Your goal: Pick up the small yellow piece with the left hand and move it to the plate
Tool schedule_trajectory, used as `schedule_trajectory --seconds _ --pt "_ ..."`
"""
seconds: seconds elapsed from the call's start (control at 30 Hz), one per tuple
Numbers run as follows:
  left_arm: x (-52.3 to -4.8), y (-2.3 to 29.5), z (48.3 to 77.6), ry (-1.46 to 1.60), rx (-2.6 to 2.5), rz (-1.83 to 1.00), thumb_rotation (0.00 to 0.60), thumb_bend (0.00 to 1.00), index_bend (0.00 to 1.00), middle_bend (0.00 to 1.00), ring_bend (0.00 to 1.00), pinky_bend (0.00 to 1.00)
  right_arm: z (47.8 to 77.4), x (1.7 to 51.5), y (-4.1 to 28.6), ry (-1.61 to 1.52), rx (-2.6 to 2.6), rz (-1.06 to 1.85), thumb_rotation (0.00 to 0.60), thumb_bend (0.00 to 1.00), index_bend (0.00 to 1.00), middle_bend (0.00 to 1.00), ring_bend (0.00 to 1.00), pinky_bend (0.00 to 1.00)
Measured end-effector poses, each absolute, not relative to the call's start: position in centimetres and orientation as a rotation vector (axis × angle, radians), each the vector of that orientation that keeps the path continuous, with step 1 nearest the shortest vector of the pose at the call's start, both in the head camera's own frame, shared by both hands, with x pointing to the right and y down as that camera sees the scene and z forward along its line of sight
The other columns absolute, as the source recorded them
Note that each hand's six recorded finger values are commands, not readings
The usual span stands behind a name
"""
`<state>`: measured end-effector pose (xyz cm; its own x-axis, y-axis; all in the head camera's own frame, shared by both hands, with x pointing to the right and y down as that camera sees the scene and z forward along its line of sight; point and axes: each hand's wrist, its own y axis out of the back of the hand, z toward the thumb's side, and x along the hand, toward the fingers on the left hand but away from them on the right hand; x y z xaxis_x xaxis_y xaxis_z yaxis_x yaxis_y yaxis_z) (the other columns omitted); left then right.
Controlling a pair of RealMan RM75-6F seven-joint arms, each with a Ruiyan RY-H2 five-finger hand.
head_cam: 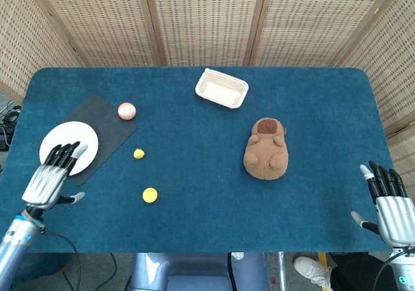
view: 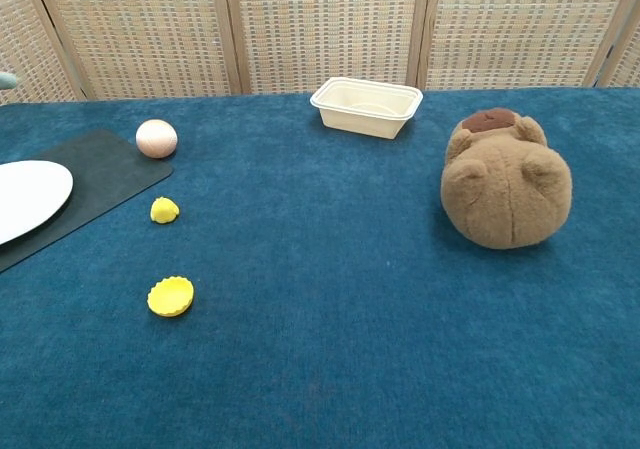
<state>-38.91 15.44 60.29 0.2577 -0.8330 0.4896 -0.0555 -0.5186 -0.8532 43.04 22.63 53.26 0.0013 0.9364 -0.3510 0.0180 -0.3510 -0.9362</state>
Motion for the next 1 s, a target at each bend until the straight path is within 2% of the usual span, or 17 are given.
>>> schedule_trajectory --seconds 0.13,0.43,0.57,1.0 --pt "-35.4 11.8 64.2 0.713 -1.836 -1.329 0.600 0.19 0.13 0.00 0.00 0.00 54.1 43.8 22.2 -1.044 -1.485 1.510 0.600 0.00 0.04 0.00 0.00 0.00" --pt "-29.7 8.0 72.0 0.581 -1.851 -1.390 0.600 0.31 0.27 0.00 0.00 0.00 55.1 44.7 21.8 -1.042 -1.476 1.557 0.600 0.00 0.04 0.00 0.00 0.00" --pt "-28.3 7.6 73.3 0.546 -1.833 -1.398 0.600 0.31 0.28 0.00 0.00 0.00 55.2 44.9 21.7 -1.050 -1.474 1.566 0.600 0.00 0.03 0.00 0.00 0.00" --pt "-28.7 8.0 74.5 0.494 -1.796 -1.452 0.600 0.31 0.32 0.00 0.00 0.00 55.4 45.2 21.6 -1.053 -1.478 1.573 0.600 0.00 0.04 0.00 0.00 0.00"
